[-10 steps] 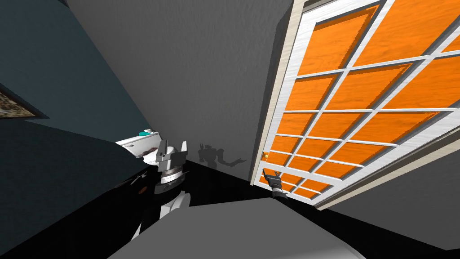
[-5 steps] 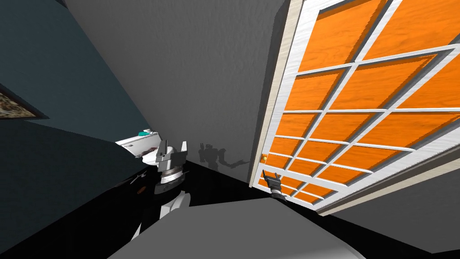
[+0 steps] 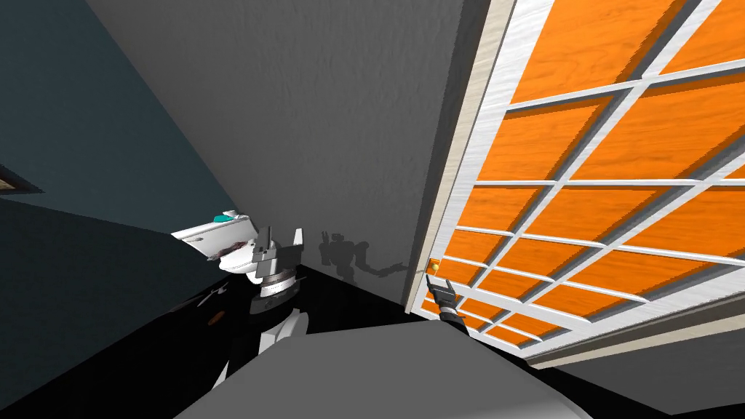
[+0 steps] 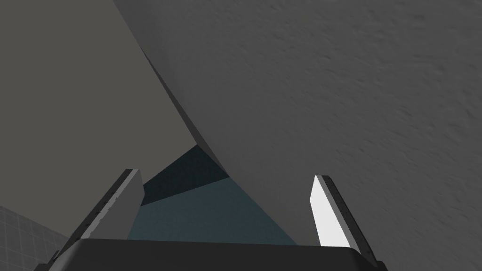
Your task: Pull the door open
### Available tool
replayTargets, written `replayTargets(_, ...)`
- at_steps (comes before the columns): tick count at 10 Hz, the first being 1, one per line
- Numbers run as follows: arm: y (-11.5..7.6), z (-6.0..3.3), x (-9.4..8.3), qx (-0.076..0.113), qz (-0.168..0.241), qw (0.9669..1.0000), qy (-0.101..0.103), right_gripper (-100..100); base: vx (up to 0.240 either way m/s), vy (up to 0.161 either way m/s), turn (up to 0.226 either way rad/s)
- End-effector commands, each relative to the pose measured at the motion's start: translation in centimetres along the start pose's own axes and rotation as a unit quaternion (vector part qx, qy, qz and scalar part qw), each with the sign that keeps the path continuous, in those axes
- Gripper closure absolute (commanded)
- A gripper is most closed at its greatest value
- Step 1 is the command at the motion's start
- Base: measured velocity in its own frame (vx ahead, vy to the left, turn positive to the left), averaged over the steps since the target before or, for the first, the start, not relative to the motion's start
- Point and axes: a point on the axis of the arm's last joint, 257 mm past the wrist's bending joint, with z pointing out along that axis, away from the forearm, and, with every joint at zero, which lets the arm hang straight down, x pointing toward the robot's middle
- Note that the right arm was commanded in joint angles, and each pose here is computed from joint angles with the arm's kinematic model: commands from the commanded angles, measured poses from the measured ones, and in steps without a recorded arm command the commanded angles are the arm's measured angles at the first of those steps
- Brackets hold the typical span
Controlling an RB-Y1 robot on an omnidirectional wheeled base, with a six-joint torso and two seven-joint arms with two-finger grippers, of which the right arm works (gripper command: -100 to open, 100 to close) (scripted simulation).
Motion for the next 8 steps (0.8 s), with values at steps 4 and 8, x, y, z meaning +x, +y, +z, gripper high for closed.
replayTargets(4, 0.35, 0.03, 0.11, 0.001, -0.004, 1.0000, 0.001, -100, 0.200, -0.032, -0.010)
replayTargets(8, 0.59, 0.04, 0.18, 0.002, -0.006, 1.0000, 0.002, -100, 0.116, -0.012, -0.018)
